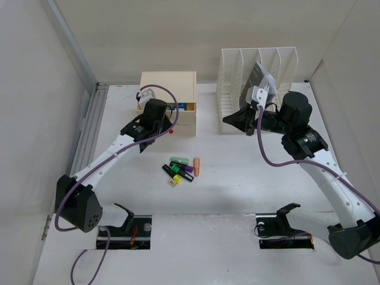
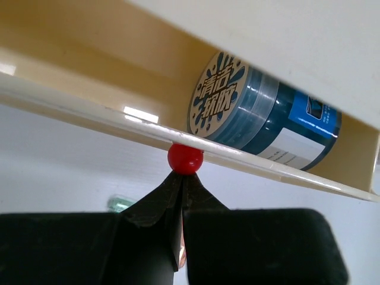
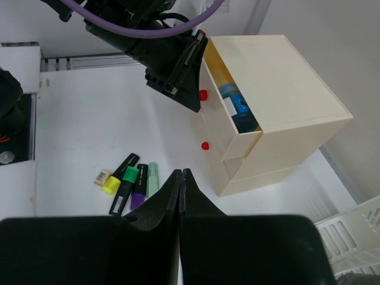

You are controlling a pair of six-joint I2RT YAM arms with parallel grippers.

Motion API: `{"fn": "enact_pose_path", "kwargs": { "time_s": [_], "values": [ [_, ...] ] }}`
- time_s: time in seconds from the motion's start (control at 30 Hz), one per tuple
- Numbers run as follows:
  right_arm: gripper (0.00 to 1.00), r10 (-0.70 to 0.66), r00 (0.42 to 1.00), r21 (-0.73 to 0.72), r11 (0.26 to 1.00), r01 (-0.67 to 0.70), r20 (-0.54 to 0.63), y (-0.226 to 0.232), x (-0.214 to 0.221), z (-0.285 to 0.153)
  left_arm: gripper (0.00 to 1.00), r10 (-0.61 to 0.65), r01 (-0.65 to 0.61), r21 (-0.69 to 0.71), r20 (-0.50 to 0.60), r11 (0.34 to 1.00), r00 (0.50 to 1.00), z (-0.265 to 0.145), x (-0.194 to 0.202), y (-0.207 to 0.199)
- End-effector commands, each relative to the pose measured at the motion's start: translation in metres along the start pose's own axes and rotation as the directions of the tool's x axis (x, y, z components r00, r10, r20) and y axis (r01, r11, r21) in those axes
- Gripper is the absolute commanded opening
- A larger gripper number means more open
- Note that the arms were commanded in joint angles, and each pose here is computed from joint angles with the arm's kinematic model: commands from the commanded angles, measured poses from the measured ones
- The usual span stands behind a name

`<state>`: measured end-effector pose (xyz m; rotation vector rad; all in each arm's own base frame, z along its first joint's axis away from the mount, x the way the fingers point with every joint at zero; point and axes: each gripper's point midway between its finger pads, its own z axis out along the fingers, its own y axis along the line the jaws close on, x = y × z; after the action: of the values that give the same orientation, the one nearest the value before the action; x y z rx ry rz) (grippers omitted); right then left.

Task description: Organize the desk

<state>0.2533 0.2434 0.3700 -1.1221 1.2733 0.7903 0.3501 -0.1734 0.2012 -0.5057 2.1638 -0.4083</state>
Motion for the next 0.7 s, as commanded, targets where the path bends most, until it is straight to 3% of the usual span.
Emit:
{"fn": "enact_pose_path", "kwargs": {
  "time_s": [0.0, 0.67],
  "values": [
    [0.00, -0.024, 0.999, -0.020, 0.999, 0.024, 0.030, 0.002, -0.007, -0.001, 0.00, -0.083, 0.060, 0.120, 0.193, 0.991, 0.978, -0.006, -0.068, -0.040],
    [0.00, -0.010, 1.000, -0.015, 1.000, 0.010, 0.017, 0.001, 0.002, -0.002, 0.00, -0.076, 0.055, 0.121, 0.179, 0.991, 0.981, 0.029, -0.081, -0.054]
  ]
}}
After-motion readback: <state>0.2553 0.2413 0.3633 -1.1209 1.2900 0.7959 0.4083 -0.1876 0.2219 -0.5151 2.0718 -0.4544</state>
